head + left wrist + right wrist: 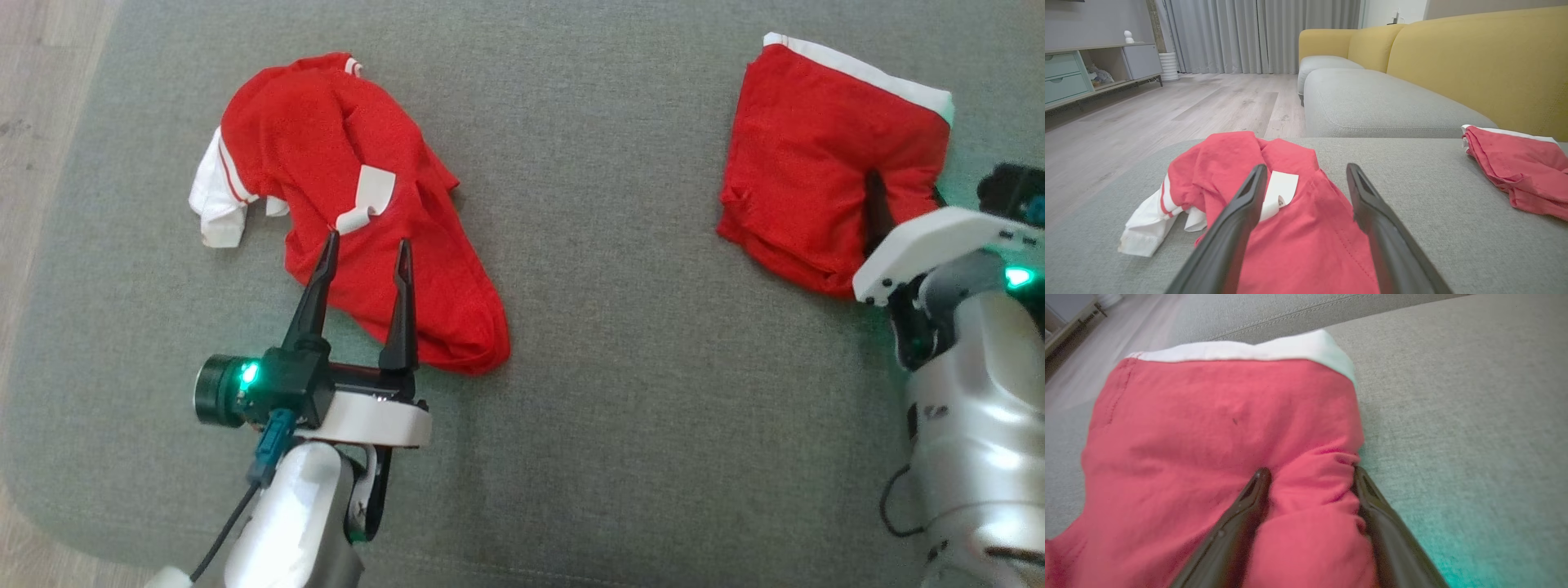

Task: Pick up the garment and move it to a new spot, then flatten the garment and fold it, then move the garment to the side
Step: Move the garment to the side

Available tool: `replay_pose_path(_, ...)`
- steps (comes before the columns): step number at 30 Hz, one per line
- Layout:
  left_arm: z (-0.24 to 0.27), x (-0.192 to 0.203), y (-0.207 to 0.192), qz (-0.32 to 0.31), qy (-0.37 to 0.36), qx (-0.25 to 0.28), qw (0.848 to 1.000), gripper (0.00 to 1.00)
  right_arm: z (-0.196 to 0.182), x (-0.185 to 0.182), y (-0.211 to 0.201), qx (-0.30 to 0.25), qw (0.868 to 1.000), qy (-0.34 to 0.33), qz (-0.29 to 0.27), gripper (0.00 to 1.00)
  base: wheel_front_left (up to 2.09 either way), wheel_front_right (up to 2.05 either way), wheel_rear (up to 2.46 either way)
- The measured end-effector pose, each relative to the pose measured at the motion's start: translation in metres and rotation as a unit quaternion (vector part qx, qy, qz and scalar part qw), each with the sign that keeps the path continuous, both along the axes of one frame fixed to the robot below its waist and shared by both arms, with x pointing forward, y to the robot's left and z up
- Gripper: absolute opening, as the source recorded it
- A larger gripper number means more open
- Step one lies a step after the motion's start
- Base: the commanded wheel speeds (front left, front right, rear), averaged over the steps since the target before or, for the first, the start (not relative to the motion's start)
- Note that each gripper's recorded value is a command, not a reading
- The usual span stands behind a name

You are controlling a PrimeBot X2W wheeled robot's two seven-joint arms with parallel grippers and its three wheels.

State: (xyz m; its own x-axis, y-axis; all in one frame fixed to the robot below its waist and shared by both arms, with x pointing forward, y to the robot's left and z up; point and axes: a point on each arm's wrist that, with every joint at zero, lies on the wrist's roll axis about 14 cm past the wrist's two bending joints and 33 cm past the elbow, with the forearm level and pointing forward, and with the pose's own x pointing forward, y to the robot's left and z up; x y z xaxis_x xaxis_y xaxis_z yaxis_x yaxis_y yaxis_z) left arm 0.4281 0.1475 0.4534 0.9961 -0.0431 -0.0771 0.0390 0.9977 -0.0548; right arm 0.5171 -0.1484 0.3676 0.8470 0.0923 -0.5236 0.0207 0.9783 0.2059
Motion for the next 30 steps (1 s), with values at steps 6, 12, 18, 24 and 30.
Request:
replay_pose_path(6, 0.004, -0.001, 0.002, 0.004, -0.004, 0.001, 1.0, 1.0, -0.001, 0.003, -0.001, -0.057, 0.997, 0.027, 0.047, 0.0, 0.0, 0.0, 0.0)
replay_pose_path(12, 0.014, -0.002, -0.002, 0.001, -0.018, -0.003, 1.0, 1.0, 0.013, 0.001, -0.018, -0.129, 0.988, 0.008, 0.082, 0.0, 0.0, 0.0, 0.0)
replay_pose_path(18, 0.02, 0.001, -0.009, -0.006, -0.025, -0.008, 1.0, 1.0, 0.027, -0.001, -0.08, -0.257, 0.959, 0.008, 0.117, 0.0, 0.0, 0.0, 0.0)
replay_pose_path(24, 0.012, 0.003, -0.006, -0.001, -0.017, -0.01, 1.0, 1.0, 0.037, -0.017, -0.193, -0.382, 0.917, 0.062, 0.093, 0.0, 0.0, 0.0, 0.0)
replay_pose_path(30, 0.009, 0.006, 0.004, 0.014, -0.014, -0.011, 1.0, 1.0, 0.041, -0.011, -0.213, -0.405, 0.908, 0.065, 0.083, 0.0, 0.0, 0.0, 0.0)
